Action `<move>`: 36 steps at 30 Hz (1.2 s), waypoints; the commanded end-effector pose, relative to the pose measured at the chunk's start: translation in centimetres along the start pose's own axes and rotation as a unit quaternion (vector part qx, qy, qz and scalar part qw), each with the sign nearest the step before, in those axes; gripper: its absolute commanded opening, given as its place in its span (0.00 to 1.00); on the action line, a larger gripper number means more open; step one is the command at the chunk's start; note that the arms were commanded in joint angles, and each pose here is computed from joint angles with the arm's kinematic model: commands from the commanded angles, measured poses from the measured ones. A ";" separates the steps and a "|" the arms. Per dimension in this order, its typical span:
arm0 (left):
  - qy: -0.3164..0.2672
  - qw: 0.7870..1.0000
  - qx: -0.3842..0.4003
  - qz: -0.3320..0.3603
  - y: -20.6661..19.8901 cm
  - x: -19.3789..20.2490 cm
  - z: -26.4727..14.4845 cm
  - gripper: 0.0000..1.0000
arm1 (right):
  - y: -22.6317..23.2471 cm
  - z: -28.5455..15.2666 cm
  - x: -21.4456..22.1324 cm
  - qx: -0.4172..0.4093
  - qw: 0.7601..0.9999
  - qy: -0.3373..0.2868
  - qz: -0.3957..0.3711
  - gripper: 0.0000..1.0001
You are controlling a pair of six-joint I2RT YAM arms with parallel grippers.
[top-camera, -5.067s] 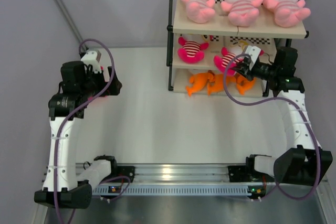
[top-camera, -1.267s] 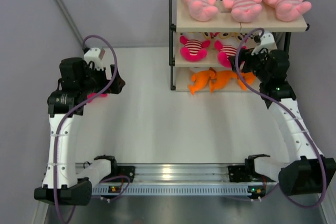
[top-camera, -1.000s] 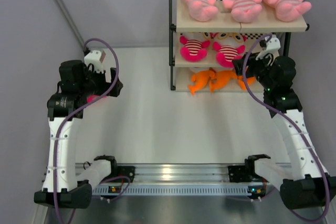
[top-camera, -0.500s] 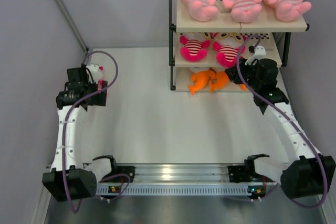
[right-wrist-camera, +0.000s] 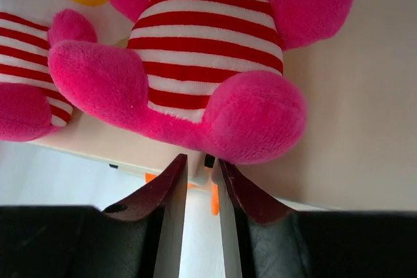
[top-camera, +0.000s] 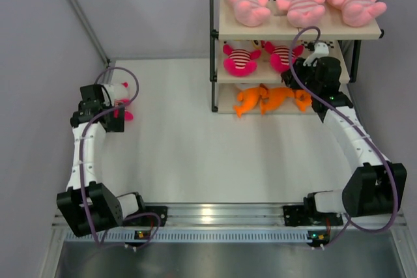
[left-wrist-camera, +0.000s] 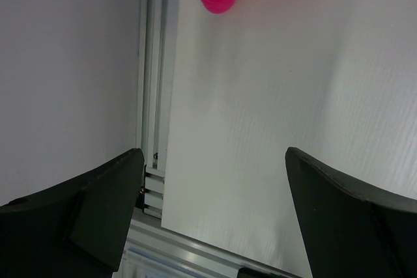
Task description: Place and organize the stuffed toys onto the shelf
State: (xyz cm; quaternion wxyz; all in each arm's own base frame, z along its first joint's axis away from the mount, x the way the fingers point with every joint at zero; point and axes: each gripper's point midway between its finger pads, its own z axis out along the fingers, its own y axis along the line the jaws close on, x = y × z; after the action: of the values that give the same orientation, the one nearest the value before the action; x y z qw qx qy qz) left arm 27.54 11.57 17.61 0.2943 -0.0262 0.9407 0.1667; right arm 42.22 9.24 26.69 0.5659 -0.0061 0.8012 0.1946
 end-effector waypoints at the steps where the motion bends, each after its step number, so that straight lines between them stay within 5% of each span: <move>1: -0.021 0.999 -0.025 -0.021 1.5 -1.5 1.7 0.96 | 0.6 -0.6 -3.7 -0.010 0.998 -0.054 -0.024 0.26; 20: -0.018 0.994 -0.021 -0.109 1.7 -11.1 13.5 0.95 | 1.6 -6.5 -4.1 -0.005 0.995 -0.061 -0.082 0.50; 28: 0.081 0.989 -0.018 -0.119 -0.3 -6.5 21.7 0.94 | 1.9 -8.8 -4.8 0.007 0.995 -0.059 -0.083 0.60; 31: 0.096 0.988 0.012 -0.124 -1.3 -5.0 22.0 0.72 | 2.8 -10.3 -6.1 0.001 0.994 -0.076 -0.084 0.60; 32: 0.095 0.987 0.036 -0.124 -2.2 -4.9 21.7 0.47 | 3.2 -10.8 -6.2 -0.006 0.994 -0.077 -0.084 0.61; 35: 0.078 0.985 0.078 -0.132 -3.3 -5.4 19.7 0.01 | 4.5 -12.2 -6.9 -0.024 0.992 -0.083 -0.086 0.62; 36: 0.051 0.982 0.118 -0.137 -4.2 -7.1 17.6 0.00 | 5.0 -12.6 -7.5 -0.030 0.992 -0.088 -0.088 0.62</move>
State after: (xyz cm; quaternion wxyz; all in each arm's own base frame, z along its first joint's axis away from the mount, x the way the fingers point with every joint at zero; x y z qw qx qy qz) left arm 45.01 15.81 5.15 0.2608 -0.1375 0.9517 0.0856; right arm 34.13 7.63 33.46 0.6078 -0.0585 0.7767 0.1547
